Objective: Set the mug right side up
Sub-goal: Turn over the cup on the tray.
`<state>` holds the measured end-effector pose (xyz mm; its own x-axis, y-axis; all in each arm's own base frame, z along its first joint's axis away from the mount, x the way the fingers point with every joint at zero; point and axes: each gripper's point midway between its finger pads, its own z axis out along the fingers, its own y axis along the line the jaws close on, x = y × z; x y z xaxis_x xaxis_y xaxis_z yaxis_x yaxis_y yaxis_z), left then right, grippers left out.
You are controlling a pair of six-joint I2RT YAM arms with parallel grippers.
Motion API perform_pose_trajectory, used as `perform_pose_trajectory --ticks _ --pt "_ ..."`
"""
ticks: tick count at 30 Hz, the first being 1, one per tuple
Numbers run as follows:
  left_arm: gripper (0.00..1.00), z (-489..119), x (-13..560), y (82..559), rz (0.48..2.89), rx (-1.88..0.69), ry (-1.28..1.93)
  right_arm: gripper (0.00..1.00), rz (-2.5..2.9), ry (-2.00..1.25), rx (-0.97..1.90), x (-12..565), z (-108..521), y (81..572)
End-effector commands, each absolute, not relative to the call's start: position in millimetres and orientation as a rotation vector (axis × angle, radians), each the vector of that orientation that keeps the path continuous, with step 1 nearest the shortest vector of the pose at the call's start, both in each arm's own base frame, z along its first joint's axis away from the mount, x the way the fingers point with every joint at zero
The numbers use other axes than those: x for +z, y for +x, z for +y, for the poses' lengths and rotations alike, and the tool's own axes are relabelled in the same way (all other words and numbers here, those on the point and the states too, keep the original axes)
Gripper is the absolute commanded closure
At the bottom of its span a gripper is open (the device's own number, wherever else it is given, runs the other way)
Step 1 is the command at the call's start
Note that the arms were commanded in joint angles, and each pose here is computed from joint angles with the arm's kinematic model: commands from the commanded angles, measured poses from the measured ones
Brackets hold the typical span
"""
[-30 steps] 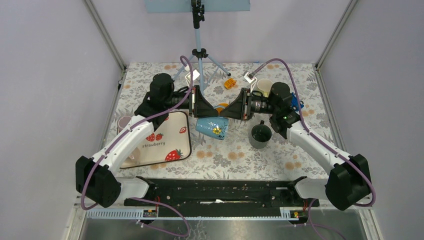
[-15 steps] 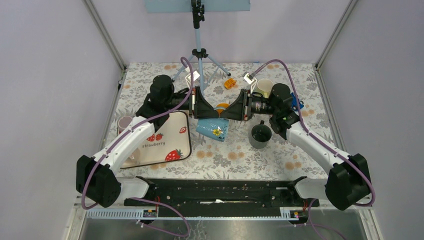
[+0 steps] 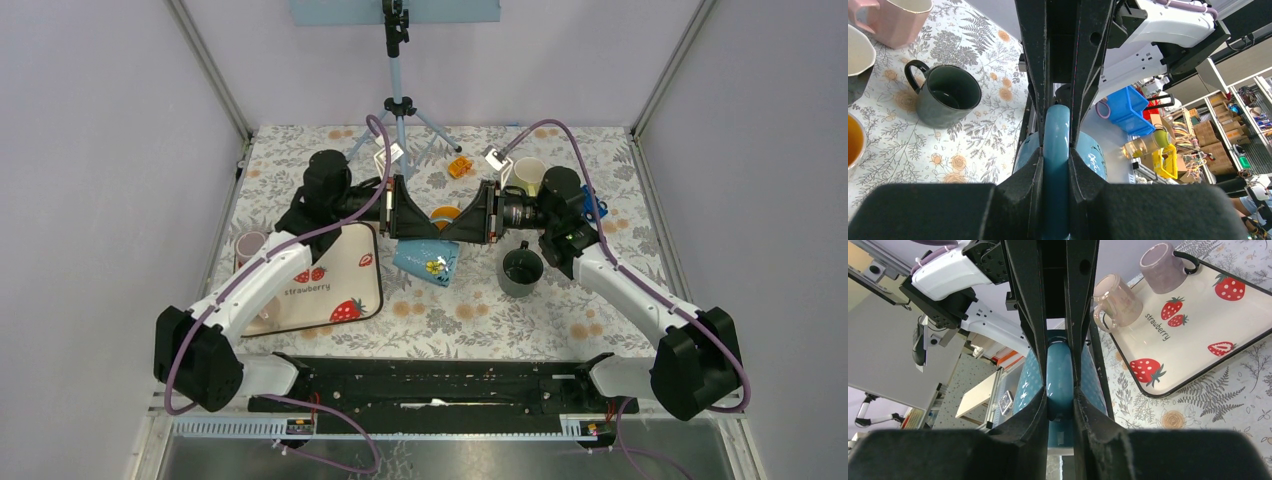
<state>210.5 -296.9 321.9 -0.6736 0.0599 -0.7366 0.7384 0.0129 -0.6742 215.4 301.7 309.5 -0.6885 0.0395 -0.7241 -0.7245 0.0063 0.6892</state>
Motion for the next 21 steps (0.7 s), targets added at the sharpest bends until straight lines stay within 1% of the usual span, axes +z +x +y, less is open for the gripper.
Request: perform_pose_trajectory --ticks 1,2,4,9,10,17,18,21 --pt "1.0 -301.3 335.1 209.7 1.671 -1.701 0.887 0.83 1.706 -0.78 1.739 313.0 300.9 203.3" --pt "1.0 -301.7 334.2 209.5 1.673 -1.703 0.889 0.87 1.706 -0.778 1.737 313.7 300.6 203.2" --pt "1.0 -302.3 331.8 209.0 1.676 -1.706 0.893 1.0 1.711 -0.762 1.727 314.4 300.4 204.3" --pt "1.0 -302.3 325.0 210.0 1.695 -1.704 0.879 1.0 1.751 -0.68 1.654 313.9 296.9 211.5" --pt "0.98 -302.4 322.6 210.7 1.705 -1.703 0.874 1.0 1.759 -0.663 1.642 314.7 296.0 212.3" --pt "0.64 -301.5 310.9 212.7 1.736 -1.682 0.847 1.0 1.859 -0.563 1.563 308.4 290.0 218.8" --pt "0.6 -301.3 309.3 213.2 1.742 -1.681 0.842 1.0 1.867 -0.554 1.559 308.1 289.3 218.6" --pt "0.52 -301.5 306.0 213.8 1.748 -1.675 0.837 1.0 1.894 -0.518 1.538 306.1 287.2 221.0"
